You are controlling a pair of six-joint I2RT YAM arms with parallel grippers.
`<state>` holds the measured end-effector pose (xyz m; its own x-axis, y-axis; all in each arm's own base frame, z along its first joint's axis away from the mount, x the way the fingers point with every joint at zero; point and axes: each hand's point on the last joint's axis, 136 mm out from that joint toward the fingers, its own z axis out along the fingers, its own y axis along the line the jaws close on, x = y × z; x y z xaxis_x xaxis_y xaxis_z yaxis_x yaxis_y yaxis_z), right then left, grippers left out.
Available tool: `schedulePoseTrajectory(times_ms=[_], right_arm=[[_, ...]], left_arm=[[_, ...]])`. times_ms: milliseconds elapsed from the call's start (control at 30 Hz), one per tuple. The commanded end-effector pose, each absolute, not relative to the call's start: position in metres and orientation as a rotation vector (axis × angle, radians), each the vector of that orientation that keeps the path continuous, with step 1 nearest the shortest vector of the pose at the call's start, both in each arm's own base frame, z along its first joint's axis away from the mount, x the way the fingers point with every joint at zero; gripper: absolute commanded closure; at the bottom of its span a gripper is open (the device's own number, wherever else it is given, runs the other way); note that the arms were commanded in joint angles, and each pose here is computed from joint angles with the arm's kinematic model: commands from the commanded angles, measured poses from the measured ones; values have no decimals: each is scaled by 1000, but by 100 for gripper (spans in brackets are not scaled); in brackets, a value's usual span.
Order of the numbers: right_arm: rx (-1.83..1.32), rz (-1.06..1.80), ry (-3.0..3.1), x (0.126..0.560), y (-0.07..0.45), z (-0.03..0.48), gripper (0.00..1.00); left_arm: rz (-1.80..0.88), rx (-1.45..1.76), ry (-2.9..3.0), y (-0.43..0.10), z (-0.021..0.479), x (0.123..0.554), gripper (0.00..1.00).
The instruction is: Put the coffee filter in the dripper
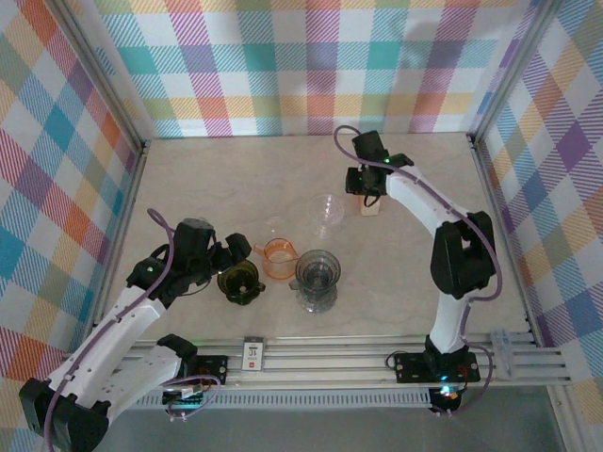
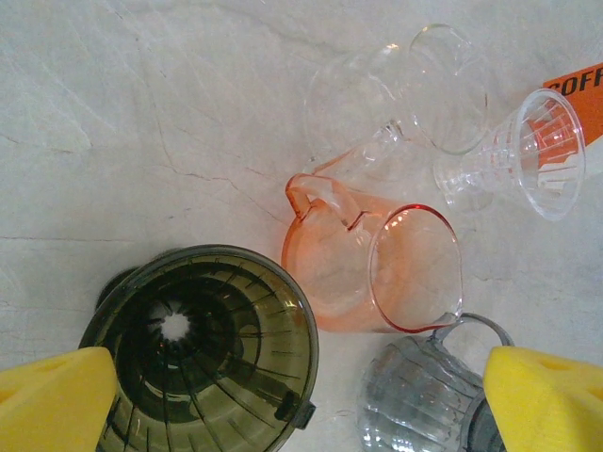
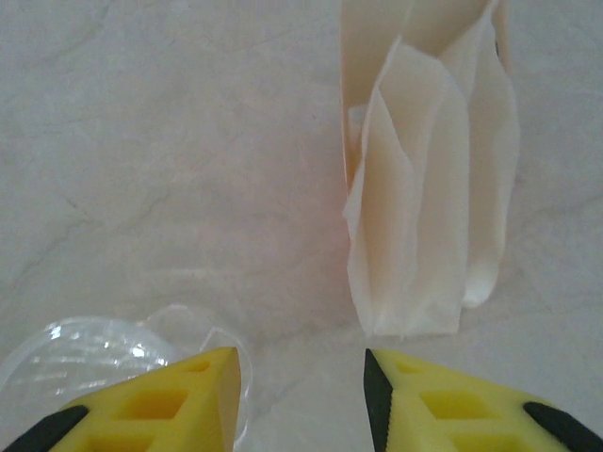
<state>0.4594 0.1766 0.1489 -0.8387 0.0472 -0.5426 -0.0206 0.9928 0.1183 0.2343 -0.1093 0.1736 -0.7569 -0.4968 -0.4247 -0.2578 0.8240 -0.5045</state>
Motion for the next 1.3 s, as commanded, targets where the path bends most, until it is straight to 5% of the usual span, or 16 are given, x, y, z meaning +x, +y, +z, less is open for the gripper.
schedulePoseTrajectory(times_ms=[0, 1267], right_arm=[[24, 105, 2563, 470, 173, 151, 61], [57, -89, 2595, 491, 151, 116, 87]], left_arm=[[-572, -515, 2427, -112, 182, 239, 0], [-566, -515, 2436, -114, 182, 244, 0]])
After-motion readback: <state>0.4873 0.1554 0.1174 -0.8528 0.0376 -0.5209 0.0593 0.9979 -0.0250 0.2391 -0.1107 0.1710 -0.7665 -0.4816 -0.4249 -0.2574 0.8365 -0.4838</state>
